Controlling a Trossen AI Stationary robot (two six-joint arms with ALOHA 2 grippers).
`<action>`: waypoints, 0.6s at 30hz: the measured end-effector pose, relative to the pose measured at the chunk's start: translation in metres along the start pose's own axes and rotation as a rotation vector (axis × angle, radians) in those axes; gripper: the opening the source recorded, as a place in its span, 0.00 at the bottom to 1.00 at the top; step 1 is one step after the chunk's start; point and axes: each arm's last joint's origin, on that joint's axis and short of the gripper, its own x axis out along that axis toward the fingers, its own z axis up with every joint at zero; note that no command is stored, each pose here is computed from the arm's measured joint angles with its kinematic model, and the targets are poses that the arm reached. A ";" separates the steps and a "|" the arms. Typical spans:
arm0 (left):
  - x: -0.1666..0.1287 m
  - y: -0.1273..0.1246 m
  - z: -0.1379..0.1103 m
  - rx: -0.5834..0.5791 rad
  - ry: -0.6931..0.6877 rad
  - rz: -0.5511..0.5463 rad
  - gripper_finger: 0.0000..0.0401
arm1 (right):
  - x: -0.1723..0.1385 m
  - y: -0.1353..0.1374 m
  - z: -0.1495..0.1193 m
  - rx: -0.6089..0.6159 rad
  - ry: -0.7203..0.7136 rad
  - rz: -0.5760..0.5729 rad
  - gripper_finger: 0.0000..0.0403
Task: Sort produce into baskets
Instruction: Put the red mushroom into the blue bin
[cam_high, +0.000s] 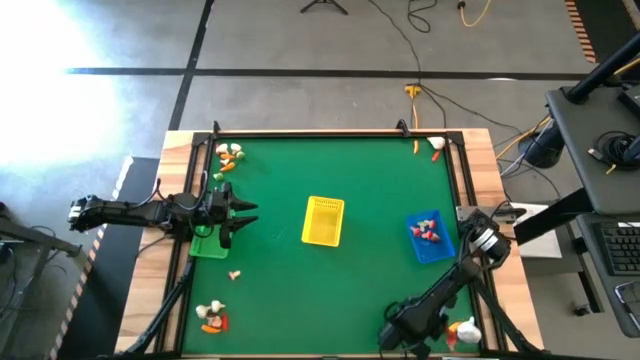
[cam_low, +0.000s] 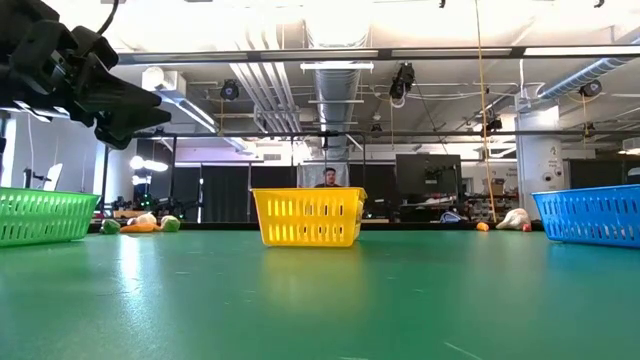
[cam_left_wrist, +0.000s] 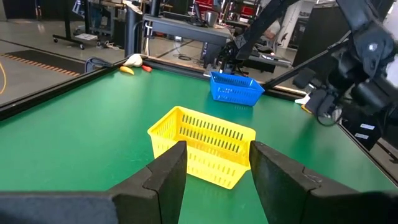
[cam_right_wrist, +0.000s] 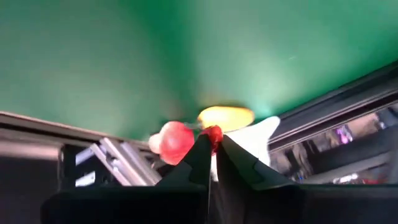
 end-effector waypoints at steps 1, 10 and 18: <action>0.000 0.000 0.000 0.000 0.000 0.000 0.40 | -0.006 -0.004 0.000 0.005 -0.030 0.001 0.03; 0.000 0.000 0.000 0.000 0.000 0.000 0.40 | -0.023 -0.024 0.000 0.059 -0.131 -0.031 0.09; 0.000 0.000 0.000 0.000 0.000 0.000 0.40 | -0.012 -0.014 -0.003 -0.009 0.022 0.080 0.33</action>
